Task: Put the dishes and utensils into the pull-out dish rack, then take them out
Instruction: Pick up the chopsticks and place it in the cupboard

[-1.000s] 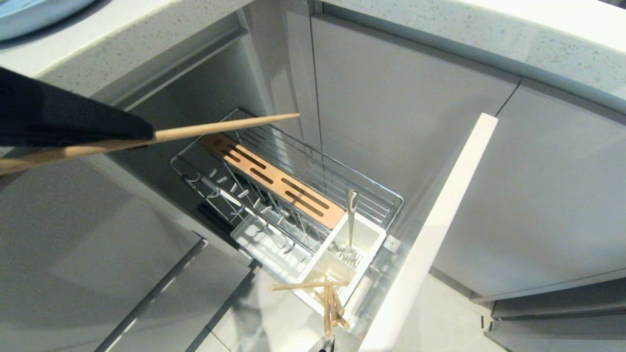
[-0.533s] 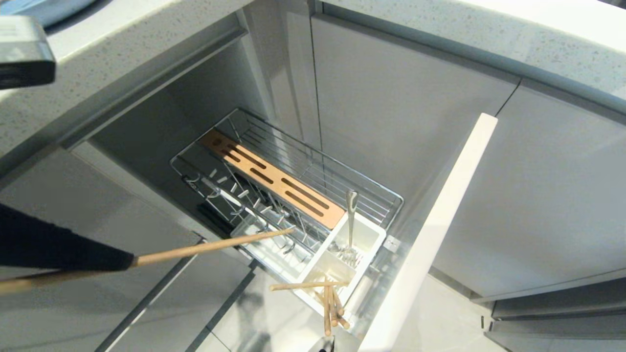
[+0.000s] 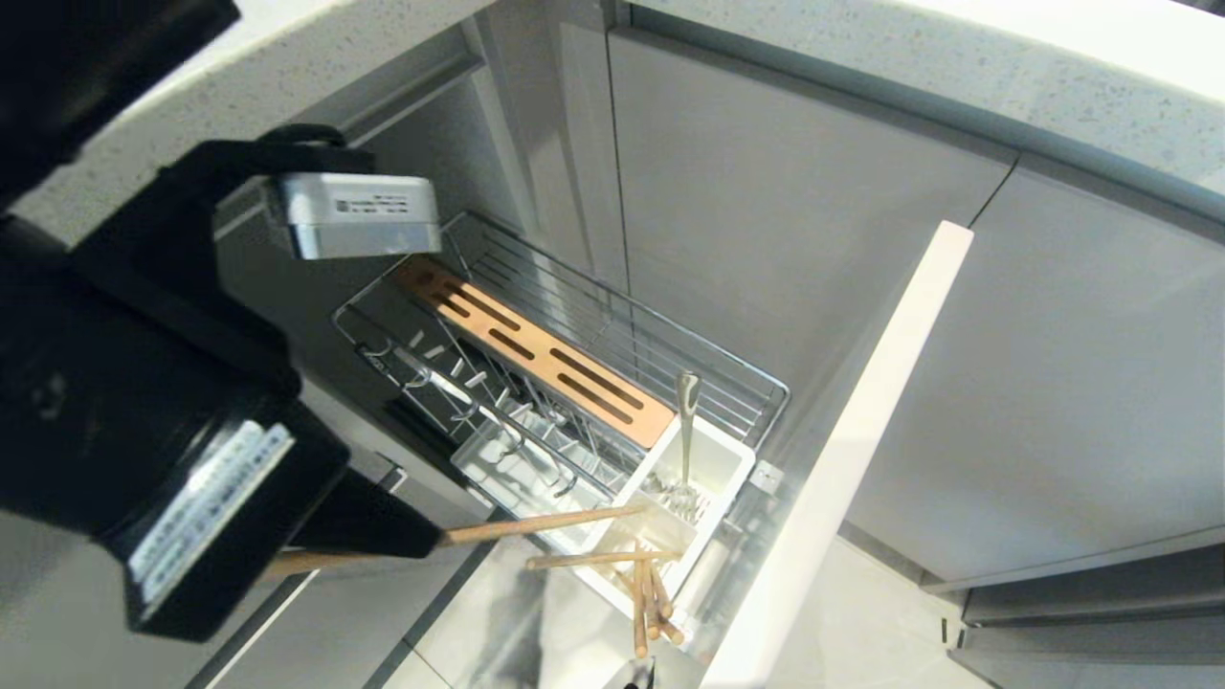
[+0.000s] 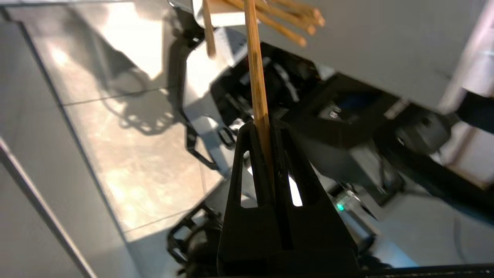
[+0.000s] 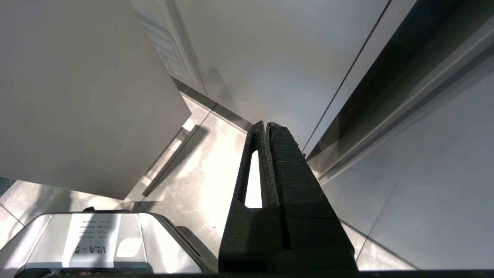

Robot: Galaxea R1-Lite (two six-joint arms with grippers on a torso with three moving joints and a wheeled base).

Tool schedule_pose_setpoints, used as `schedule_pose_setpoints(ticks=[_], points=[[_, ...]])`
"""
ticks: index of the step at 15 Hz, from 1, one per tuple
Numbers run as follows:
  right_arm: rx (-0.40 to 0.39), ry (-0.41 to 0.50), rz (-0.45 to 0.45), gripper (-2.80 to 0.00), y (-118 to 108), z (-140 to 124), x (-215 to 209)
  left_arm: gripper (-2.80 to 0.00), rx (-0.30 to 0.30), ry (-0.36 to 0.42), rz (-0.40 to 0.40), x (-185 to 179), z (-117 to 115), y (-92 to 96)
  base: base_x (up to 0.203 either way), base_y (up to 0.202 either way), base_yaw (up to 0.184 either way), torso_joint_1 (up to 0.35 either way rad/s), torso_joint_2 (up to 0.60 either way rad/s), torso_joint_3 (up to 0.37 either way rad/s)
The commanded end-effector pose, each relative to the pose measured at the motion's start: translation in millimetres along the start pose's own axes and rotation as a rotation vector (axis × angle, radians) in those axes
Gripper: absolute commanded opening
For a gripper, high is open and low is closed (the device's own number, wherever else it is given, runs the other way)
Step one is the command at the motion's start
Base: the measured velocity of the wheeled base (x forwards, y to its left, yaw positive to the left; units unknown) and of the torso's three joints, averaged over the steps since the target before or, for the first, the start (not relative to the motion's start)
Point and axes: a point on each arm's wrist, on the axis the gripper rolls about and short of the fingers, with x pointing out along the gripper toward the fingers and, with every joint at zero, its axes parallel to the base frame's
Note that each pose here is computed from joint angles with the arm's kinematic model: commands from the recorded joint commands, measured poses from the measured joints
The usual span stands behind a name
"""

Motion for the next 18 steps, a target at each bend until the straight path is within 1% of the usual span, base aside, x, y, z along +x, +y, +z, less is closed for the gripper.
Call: schedule_pose_setpoints(ticks=[1,2,5,8,11,18], points=[[0.0,0.002,0.0,-2.8,0.0,-0.5,0.1,-2.8,0.025,0.057,0.05,23.8,11.6,-5.4,0.0,0.0,0.0,0.0,0.0,0.0],[0.0,0.001,-0.001,-2.8,0.0,-0.4,0.1,-2.8,0.038,0.064,0.085,30.2,14.7,-7.0,0.0,0.0,0.0,0.0,0.0,0.0],[0.0,0.0,0.001,-2.8,0.0,0.0,0.0,-2.8,0.055,0.091,0.129,44.6,20.6,-11.0,0.0,0.0,0.0,0.0,0.0,0.0],[0.0,0.0,0.0,-2.8,0.0,-0.1,0.0,-2.8,0.057,0.085,0.135,56.3,27.9,-14.5,0.0,0.0,0.0,0.0,0.0,0.0],[0.0,0.001,0.0,-2.8,0.0,-0.3,0.1,-2.8,0.059,0.098,0.137,71.3,35.0,-18.2,0.0,0.0,0.0,0.0,0.0,0.0],[0.0,0.001,0.001,-2.8,0.0,-0.4,0.1,-2.8,0.07,0.169,0.161,105.9,44.7,-23.8,0.0,0.0,0.0,0.0,0.0,0.0]])
